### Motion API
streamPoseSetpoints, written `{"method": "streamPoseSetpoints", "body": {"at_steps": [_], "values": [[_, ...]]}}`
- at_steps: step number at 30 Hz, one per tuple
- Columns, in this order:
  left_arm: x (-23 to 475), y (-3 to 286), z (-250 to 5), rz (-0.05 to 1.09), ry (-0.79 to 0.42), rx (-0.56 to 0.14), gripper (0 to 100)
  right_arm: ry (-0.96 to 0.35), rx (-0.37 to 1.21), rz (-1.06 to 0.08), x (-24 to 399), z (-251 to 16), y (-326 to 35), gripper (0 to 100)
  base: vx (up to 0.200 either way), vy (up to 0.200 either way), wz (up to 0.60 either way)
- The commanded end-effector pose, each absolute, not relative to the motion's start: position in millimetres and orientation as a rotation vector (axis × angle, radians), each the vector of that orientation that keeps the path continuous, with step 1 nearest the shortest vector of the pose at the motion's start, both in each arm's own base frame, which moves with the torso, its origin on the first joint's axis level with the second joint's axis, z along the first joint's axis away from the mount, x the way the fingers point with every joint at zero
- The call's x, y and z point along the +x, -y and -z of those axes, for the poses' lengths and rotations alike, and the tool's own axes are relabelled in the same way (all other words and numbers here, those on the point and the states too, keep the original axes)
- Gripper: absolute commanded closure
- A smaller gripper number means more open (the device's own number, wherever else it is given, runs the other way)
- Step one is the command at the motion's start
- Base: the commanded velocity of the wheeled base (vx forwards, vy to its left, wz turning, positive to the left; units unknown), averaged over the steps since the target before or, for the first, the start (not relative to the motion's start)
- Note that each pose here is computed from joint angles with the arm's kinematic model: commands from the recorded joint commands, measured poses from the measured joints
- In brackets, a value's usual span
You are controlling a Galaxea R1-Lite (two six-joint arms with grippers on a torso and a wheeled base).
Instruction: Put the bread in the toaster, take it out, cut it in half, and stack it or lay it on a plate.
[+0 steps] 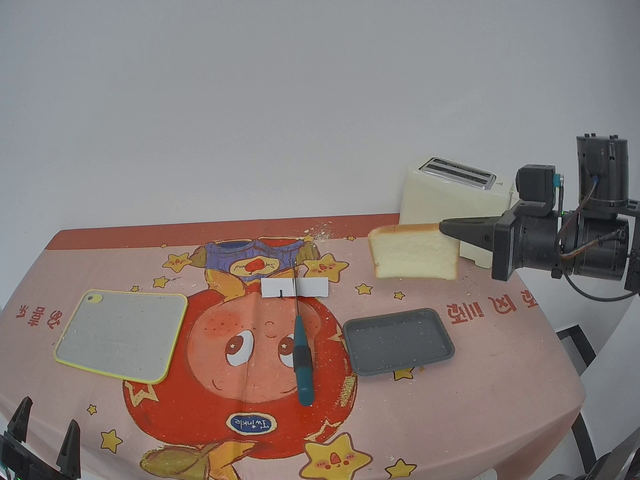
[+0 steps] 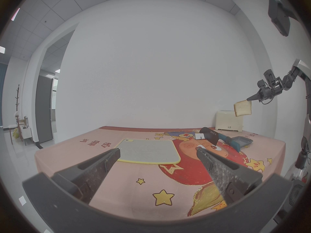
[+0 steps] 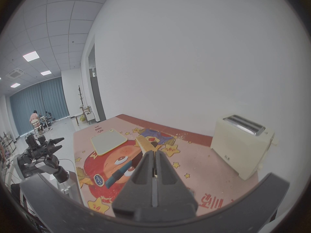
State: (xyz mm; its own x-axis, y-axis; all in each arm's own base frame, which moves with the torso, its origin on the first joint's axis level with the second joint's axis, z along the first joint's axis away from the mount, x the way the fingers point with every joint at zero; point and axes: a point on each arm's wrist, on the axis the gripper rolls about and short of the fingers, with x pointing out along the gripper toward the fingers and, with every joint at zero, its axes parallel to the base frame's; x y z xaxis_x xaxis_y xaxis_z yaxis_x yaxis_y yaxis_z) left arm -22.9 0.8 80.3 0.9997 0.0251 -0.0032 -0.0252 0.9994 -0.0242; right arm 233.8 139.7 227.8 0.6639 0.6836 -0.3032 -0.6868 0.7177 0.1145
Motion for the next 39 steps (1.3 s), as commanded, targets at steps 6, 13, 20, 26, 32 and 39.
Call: {"method": "streamPoseSetpoints", "body": {"at_steps": [6, 13, 20, 26, 32, 39], "values": [[-22, -1, -75, -0.025, -0.012, -0.024, 0, -0.347, 0.005, -0.856, 221, -215, -160, 100, 0.0, 0.2, 0.0], [-22, -1, -75, -0.025, -0.012, -0.024, 0, -0.432, -0.022, -0.919, 216, -192, -182, 100, 0.0, 0.2, 0.0], [-22, -1, -75, -0.025, -0.012, -0.024, 0, -0.42, 0.016, -1.004, 208, -186, -210, 100, 0.0, 0.2, 0.0], [-22, -1, -75, -0.025, -0.012, -0.024, 0, -0.467, -0.001, -1.042, 207, -171, -226, 100, 0.0, 0.2, 0.0], [-22, -1, -75, -0.025, -0.012, -0.024, 0, -0.46, 0.012, -1.11, 212, -160, -240, 100, 0.0, 0.2, 0.0], [-22, -1, -75, -0.025, -0.012, -0.024, 0, -0.492, 0.027, -1.147, 221, -140, -258, 100, 0.0, 0.143, 0.0]]}}
